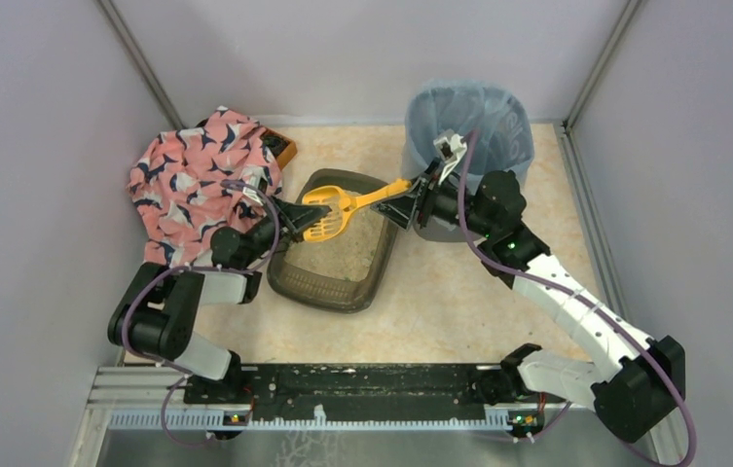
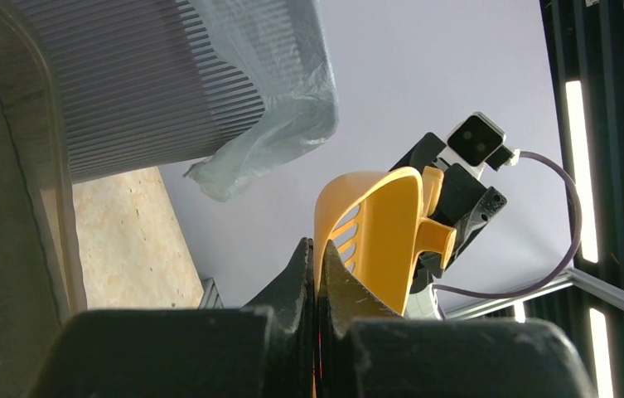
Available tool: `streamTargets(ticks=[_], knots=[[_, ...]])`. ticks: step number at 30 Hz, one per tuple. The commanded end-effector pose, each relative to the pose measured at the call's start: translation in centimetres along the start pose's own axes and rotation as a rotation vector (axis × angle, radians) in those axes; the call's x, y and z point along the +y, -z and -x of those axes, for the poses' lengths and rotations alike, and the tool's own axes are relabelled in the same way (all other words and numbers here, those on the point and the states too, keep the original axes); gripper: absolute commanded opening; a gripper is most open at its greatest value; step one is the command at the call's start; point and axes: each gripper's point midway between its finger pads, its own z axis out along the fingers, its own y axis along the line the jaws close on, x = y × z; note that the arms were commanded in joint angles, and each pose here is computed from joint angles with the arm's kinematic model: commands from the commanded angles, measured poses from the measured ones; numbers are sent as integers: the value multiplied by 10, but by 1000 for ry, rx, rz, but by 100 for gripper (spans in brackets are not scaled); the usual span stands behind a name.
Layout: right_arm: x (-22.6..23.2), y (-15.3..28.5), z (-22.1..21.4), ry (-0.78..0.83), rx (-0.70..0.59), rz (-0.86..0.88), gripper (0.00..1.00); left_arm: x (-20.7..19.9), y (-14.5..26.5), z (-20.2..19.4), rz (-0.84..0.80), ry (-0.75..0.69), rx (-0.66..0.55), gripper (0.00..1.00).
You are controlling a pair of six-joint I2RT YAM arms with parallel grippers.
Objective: Clean the litter box
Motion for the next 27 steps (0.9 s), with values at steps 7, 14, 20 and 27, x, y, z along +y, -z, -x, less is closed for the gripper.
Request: streamTargets(ticks=[7,14,20,27], knots=[[9,-7,38,90,-83,-5,53,-73,8,-18,-248,-272,35,0],[15,-11,42,67,-106,35,52,-77,15,-21,-274,-373,13,0],[16,-14,40,44,-108,54,49,-84,24,-21,-317,-455,-52,0],[17,-12,37,35,-108,60,48,-99,29,-20,-354,-517,-92,0]])
